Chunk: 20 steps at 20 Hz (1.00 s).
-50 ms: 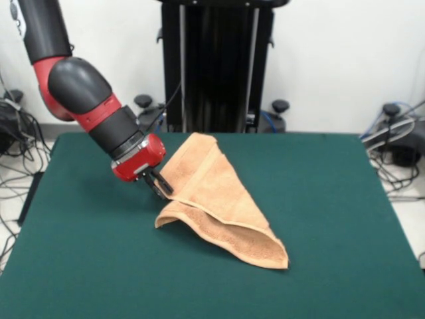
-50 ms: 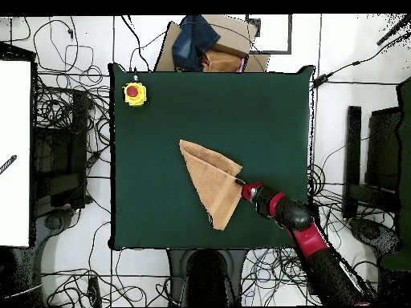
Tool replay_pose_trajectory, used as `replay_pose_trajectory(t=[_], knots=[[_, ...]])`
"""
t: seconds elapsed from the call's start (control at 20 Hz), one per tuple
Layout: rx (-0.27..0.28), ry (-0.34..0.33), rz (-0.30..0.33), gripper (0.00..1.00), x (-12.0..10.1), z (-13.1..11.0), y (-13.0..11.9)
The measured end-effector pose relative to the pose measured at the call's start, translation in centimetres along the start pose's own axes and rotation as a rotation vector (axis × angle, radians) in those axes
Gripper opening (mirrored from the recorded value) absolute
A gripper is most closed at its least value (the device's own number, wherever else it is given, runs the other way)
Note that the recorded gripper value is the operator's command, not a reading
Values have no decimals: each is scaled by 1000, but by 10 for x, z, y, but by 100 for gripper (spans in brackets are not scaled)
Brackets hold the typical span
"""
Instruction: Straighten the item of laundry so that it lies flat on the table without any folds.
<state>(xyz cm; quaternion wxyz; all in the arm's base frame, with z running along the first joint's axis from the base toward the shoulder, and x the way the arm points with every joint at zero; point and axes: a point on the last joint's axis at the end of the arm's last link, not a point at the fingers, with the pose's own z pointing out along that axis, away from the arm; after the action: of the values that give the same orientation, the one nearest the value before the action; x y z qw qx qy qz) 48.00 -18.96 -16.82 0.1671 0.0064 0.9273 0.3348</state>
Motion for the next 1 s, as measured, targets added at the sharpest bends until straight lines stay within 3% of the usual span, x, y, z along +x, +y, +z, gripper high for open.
replay_pose_trajectory(t=[0.6,1.0], knots=[[17,4,-17,0,-5,-8,-4],[-18,28,-31,0,-14,-14,-2]])
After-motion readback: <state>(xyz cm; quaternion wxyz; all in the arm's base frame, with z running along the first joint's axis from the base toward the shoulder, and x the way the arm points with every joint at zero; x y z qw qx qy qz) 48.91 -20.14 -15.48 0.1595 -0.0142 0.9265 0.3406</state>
